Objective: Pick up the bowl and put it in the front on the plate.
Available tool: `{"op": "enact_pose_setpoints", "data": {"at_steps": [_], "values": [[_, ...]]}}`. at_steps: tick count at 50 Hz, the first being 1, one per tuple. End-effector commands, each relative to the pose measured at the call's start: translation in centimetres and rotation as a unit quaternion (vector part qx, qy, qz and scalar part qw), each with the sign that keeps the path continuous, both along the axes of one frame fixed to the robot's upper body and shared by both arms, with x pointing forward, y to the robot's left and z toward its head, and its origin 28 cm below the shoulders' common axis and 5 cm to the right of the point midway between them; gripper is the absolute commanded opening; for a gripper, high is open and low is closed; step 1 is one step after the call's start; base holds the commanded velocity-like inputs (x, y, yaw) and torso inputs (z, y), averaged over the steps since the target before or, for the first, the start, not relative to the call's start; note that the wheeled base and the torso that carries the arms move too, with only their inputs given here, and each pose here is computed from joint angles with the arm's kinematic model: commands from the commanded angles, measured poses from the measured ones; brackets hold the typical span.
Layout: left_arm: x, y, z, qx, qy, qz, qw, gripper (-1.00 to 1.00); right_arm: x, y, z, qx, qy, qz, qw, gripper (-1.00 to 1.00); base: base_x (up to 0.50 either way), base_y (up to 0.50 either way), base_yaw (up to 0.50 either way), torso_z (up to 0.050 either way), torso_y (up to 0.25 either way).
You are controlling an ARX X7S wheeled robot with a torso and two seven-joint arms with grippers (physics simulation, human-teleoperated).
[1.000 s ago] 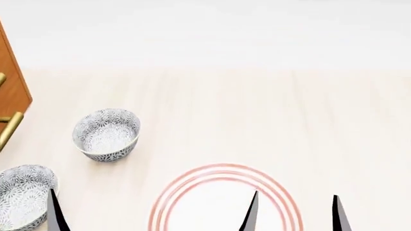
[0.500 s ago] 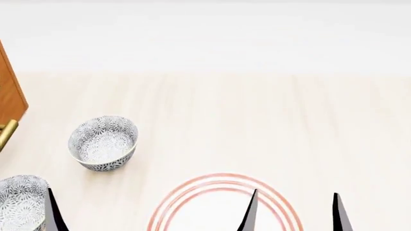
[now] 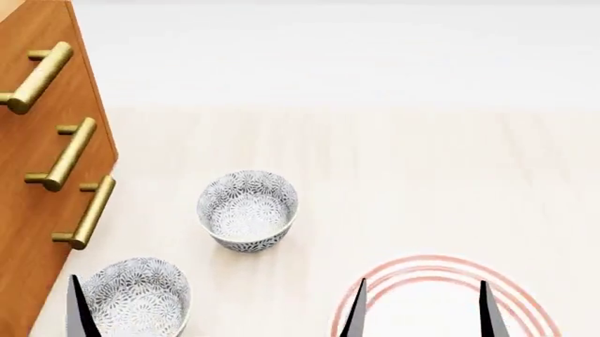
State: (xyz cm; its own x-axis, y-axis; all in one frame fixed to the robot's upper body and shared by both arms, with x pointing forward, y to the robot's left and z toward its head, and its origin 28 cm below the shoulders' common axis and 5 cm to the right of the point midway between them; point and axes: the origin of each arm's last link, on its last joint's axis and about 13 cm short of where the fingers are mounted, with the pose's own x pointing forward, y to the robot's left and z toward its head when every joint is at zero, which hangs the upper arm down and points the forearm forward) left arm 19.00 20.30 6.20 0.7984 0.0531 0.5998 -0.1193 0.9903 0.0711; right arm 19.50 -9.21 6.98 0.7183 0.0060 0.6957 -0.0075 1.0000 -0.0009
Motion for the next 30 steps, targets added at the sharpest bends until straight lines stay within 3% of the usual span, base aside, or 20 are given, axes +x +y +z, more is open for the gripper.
{"op": "enact_pose_setpoints", "data": {"at_steps": [1, 6, 23, 30], "values": [[0.02, -0.02, -0.01, 0.003, 0.002, 0.0, 1.0, 1.0, 0.03, 0.0, -0.03, -0.005, -0.002, 0.0, 1.0, 1.0, 0.0, 0.5, 0.0, 0.0, 0.0], [0.06, 0.01, -0.1, 0.001, 0.005, -0.001, 1.0, 1.0, 0.04, 0.02, -0.07, -0.005, 0.0, 0.001, 1.0, 1.0, 0.0, 0.5, 0.0, 0.0, 0.0], [0.16, 0.0, -0.25, -0.002, 0.01, -0.004, 1.0, 1.0, 0.14, -0.02, -0.2, 0.002, 0.007, 0.002, 1.0, 1.0, 0.0, 0.0, 0.0, 0.0, 0.0], [0.22, -0.11, -0.42, 0.015, 0.02, 0.004, 1.0, 1.0, 0.15, -0.02, -0.23, 0.004, 0.011, 0.002, 1.0, 1.0, 0.0, 0.0, 0.0, 0.0, -0.048]]}}
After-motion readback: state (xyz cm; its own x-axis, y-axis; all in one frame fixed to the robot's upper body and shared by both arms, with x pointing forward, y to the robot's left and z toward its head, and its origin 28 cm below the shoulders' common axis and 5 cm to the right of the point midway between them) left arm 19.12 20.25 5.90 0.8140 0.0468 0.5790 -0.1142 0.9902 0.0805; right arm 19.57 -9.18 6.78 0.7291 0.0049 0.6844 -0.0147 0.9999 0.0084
